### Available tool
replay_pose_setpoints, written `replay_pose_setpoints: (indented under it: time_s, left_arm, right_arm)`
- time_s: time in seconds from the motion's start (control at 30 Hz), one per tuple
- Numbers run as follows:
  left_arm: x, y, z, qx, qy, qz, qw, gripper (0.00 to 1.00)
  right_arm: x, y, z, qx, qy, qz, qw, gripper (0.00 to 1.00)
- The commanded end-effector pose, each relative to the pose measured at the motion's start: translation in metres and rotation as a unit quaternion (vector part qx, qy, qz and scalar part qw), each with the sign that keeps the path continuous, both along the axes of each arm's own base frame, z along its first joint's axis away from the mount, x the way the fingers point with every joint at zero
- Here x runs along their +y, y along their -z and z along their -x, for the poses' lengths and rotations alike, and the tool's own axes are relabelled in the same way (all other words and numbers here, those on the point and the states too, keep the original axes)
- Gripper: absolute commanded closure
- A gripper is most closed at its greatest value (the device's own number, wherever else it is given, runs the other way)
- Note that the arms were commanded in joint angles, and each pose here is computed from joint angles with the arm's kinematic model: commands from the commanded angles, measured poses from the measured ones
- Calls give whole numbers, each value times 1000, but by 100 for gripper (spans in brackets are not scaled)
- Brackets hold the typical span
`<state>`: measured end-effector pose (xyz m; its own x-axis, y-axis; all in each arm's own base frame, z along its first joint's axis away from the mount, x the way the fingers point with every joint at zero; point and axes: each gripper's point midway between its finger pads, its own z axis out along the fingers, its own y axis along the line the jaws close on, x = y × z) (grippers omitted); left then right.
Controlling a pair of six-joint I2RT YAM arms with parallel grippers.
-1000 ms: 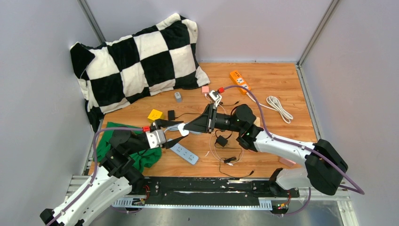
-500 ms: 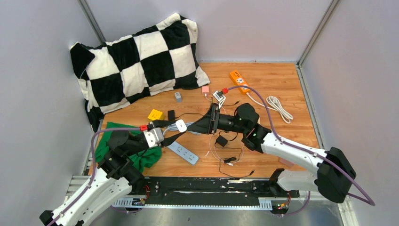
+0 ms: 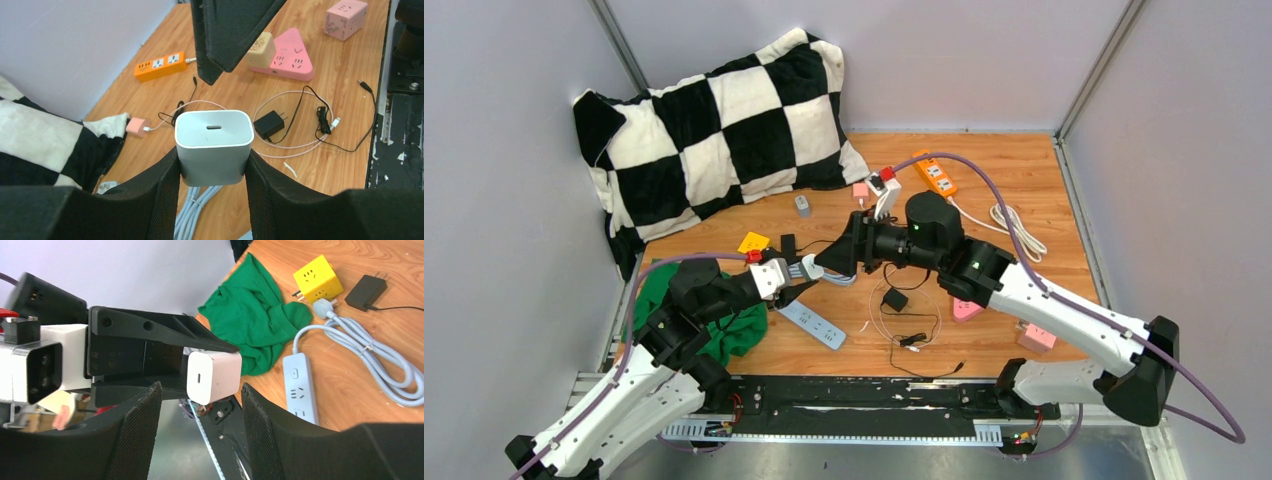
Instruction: Insert the plug
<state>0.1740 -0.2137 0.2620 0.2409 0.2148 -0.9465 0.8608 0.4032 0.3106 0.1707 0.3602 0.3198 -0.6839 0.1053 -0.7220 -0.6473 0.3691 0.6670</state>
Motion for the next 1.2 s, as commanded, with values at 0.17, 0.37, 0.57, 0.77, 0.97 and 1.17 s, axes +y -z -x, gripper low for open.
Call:
replay_pose_setpoints:
  time_s: [0.17, 0.37, 0.57, 0.77, 0.97, 1.17]
  left_arm:
    - [1, 2, -2, 1, -4, -12, 1000, 79]
    - [3, 5, -5, 6, -12, -14, 1000, 77]
    - [4, 7, -6, 10, -20, -16, 1000, 68]
    - [3, 8, -6, 14, -15, -17, 1000, 74]
    - [2, 10, -6, 14, -13, -21, 1000, 73]
    - [2, 10, -6, 14, -12, -22, 1000, 73]
  right_arm:
    - [23, 29, -9, -24, 12, 102, 994, 41]
    - [28, 49, -12, -18, 16, 151, 988, 71]
    - [14, 60, -17, -32, 37, 176, 983, 100]
    - [10, 58, -16, -35, 38, 174, 983, 92]
    - [18, 49, -9, -35, 20, 155, 987, 50]
    - [34, 45, 0, -46, -1, 150, 988, 36]
